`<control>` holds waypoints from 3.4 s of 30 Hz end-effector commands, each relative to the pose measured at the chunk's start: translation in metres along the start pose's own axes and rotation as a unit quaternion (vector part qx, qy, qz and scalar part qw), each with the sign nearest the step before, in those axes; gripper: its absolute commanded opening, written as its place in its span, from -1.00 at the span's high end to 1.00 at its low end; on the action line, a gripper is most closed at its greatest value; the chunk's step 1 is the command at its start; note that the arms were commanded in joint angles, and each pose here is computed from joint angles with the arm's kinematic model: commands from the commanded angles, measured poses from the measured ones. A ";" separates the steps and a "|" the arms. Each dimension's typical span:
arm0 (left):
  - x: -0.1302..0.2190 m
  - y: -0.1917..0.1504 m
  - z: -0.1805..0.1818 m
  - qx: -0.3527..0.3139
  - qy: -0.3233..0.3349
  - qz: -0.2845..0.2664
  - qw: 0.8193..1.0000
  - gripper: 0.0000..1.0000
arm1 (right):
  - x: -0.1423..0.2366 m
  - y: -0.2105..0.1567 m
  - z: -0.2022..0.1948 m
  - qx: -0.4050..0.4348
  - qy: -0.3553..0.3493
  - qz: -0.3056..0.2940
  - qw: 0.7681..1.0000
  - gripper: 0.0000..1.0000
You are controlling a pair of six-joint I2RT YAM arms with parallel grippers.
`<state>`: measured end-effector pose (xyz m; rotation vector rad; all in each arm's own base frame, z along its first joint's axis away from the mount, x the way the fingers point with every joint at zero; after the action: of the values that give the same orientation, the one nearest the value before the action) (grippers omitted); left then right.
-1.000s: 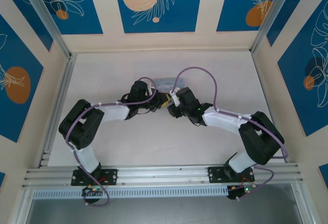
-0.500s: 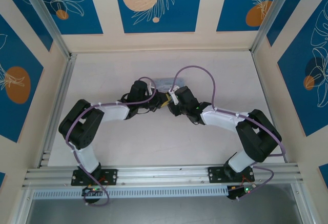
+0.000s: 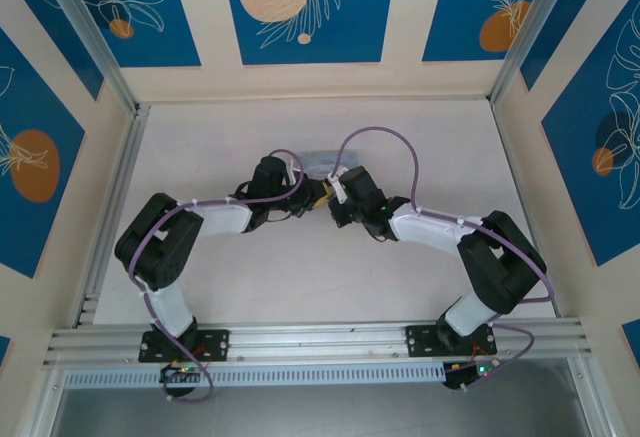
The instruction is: Unlock the padlock with the key
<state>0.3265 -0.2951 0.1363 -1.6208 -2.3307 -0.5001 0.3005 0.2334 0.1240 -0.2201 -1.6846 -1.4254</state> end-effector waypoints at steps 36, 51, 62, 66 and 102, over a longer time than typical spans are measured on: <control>0.002 -0.037 0.064 -0.081 0.108 0.069 0.988 0.51 | 0.026 -0.022 0.007 -0.436 0.223 0.033 0.871 -0.19; 0.043 -0.027 0.022 -0.121 0.102 0.024 0.987 -0.53 | -0.003 0.019 -0.032 -0.475 0.202 -0.006 0.856 -0.19; 0.069 0.015 0.001 -0.146 0.138 -0.029 0.979 -0.82 | -0.001 0.024 -0.046 -0.442 0.211 -0.006 0.872 -0.12; 0.078 0.042 0.005 -0.154 0.173 -0.045 0.972 -0.84 | 0.000 0.005 -0.036 -0.417 0.210 0.013 0.884 -0.09; 0.059 0.111 0.039 -0.150 0.234 -0.007 0.960 -0.89 | -0.061 -0.019 0.002 -0.262 0.146 0.107 0.948 0.28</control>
<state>0.4045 -0.1960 0.1399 -1.3829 -1.9810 -1.1550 0.3218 0.2492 0.0700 -0.4465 -0.9623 -1.6445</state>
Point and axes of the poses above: each hand's point on the last joint's axis, 136 mm out from that joint toward the fingers, its own x axis back along the fingers, its own z axis along the line the jaws close on, y = z × x, the point moved 5 cm from there along x, back along the fingers, and after that the axes turned 4 degrees about -x, right-handed, at the moved point
